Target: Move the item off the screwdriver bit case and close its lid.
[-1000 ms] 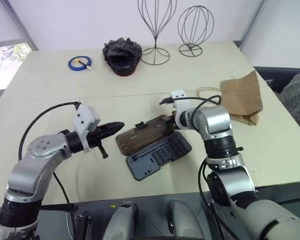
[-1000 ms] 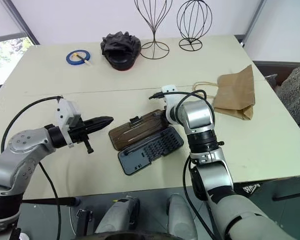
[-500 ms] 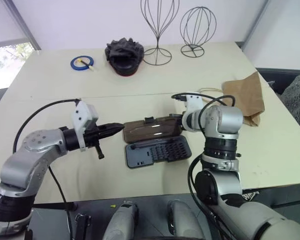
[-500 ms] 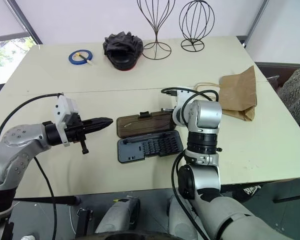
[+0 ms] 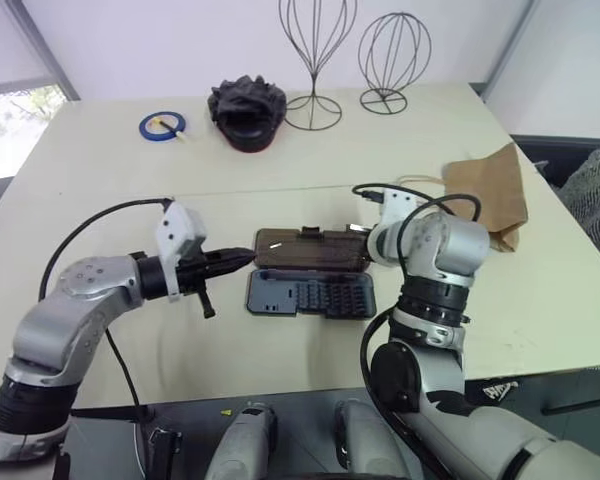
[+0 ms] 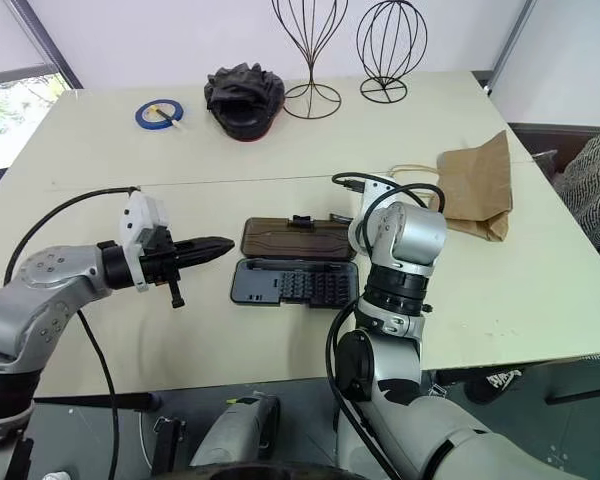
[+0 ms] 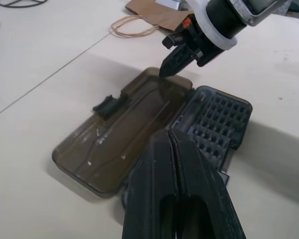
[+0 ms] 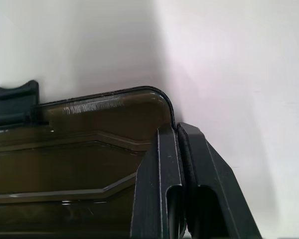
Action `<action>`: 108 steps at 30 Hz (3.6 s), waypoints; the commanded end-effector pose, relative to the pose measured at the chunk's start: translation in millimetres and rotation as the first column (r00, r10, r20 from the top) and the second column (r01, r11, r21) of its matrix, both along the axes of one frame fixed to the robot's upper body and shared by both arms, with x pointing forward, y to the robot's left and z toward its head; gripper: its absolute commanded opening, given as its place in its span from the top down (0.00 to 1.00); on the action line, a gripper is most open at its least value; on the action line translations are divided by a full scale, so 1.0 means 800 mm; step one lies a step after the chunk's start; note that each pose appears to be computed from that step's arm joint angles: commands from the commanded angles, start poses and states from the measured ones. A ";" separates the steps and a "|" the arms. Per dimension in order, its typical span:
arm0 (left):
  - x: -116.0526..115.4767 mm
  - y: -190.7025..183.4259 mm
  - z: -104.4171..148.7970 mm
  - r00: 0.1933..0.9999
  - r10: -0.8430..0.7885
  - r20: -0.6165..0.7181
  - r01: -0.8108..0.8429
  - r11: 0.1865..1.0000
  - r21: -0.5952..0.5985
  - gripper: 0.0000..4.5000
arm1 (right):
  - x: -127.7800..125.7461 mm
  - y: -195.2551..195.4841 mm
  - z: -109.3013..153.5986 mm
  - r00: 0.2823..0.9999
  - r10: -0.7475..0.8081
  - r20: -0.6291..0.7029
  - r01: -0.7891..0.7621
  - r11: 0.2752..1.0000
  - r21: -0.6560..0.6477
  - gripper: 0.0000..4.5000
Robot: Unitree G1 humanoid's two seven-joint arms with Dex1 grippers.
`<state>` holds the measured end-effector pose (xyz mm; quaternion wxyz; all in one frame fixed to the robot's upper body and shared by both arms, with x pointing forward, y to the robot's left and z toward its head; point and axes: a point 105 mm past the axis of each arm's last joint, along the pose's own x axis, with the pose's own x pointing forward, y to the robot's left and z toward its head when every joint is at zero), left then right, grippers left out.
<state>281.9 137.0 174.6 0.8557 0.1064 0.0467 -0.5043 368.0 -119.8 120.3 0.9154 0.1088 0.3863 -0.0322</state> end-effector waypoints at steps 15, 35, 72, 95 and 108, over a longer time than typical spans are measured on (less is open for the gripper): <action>0.007 0.005 0.009 0.997 0.028 0.069 -0.029 1.000 0.010 1.00 | -0.021 0.085 -0.011 0.949 0.313 0.027 -0.314 0.948 0.045 1.00; 0.005 0.002 0.006 0.997 0.036 0.073 -0.037 0.999 0.014 1.00 | -0.026 0.043 -0.016 0.975 0.221 0.031 -0.222 0.975 0.019 1.00; -0.049 -0.010 -0.001 0.993 -0.100 -0.067 0.097 0.994 -0.049 1.00 | -0.011 0.036 0.096 0.841 0.374 0.391 -0.377 0.923 -0.073 0.01; -0.043 0.004 -0.119 0.988 -0.113 -0.110 0.127 0.983 0.131 1.00 | 0.020 0.059 0.102 0.488 0.818 0.305 -0.719 0.575 -0.391 0.01; -0.040 0.001 -0.124 0.991 -0.092 -0.101 0.105 0.986 0.131 1.00 | 0.027 0.073 0.065 0.216 0.970 0.110 -0.909 0.241 -0.339 0.01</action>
